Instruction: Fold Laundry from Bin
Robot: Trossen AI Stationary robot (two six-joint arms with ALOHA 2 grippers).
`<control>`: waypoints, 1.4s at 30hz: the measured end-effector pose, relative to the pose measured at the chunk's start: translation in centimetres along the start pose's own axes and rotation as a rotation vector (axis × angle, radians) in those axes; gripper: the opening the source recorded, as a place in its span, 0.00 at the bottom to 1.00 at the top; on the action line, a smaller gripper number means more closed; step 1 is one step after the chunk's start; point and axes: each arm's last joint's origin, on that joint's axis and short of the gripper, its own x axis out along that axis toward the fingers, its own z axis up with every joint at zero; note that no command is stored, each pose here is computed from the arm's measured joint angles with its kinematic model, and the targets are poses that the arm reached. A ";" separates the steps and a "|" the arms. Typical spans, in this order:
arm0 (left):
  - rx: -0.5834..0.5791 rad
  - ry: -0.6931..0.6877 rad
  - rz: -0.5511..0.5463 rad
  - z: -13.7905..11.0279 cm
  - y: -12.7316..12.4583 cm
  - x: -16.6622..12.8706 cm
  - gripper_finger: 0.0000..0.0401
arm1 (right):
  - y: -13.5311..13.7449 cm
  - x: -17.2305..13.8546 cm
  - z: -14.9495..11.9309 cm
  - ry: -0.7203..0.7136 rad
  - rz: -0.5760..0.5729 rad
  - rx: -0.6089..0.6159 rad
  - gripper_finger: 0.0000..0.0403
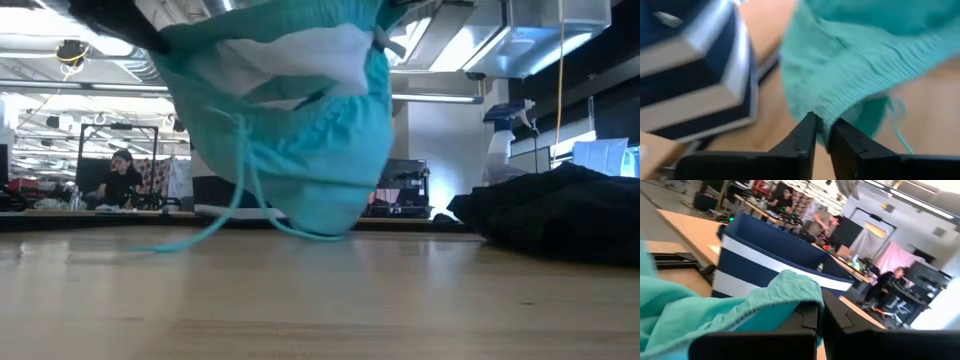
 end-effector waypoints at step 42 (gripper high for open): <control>0.044 -0.063 -0.138 -2.5 -15.5 12.7 0.51 | 0.0 0.0 -0.2 0.014 -0.005 -0.021 0.00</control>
